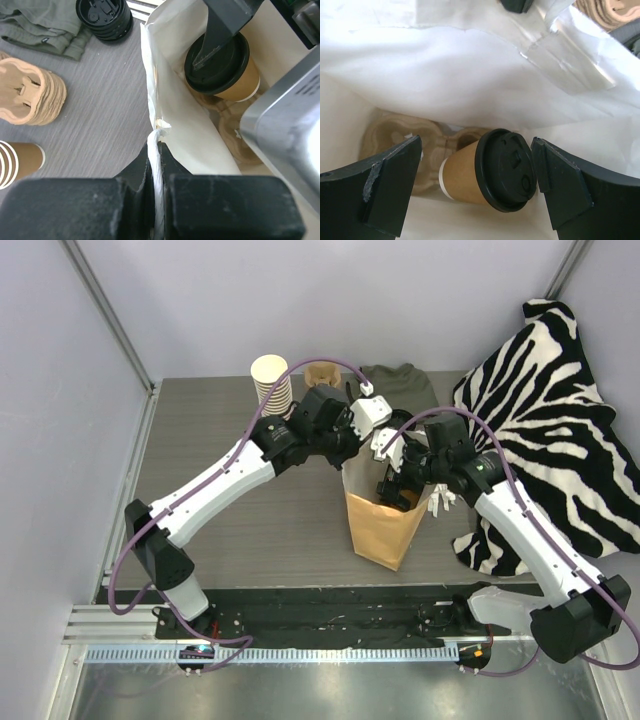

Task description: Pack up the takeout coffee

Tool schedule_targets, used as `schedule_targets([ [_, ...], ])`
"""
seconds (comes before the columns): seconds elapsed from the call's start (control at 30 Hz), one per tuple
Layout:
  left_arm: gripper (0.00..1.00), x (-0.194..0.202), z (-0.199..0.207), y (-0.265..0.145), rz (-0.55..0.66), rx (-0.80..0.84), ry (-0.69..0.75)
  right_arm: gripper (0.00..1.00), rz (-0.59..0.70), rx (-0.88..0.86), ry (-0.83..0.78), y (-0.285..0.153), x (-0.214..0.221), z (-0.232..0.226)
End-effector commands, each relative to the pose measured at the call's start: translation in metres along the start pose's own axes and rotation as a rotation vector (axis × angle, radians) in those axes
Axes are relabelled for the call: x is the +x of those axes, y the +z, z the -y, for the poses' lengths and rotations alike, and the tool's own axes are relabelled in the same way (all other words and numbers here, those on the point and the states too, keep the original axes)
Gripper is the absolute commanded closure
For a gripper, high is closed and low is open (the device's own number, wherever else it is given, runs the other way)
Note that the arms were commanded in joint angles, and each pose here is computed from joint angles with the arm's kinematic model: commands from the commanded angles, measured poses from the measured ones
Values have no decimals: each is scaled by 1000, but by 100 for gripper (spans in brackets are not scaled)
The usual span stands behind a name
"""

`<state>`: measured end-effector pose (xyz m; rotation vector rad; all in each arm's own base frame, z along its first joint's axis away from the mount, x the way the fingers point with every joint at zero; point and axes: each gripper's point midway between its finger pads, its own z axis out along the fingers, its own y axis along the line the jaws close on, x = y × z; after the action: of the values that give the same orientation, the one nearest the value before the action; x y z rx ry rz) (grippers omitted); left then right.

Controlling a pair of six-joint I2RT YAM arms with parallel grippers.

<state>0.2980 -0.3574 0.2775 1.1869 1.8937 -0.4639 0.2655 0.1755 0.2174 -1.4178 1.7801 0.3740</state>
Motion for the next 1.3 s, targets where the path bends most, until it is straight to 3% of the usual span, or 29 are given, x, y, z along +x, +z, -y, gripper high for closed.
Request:
schedule_targets([
  [0.0, 100, -23, -10, -20, 86, -50, 38, 0, 82, 43, -4, -7, -22, 8],
  [0.93, 100, -27, -26, -22, 111, -145, 131, 0, 51, 23, 85, -2, -25, 13],
  [1.27, 100, -21, -22, -21, 99, -143, 125, 0, 140, 55, 96, 4, -36, 17],
])
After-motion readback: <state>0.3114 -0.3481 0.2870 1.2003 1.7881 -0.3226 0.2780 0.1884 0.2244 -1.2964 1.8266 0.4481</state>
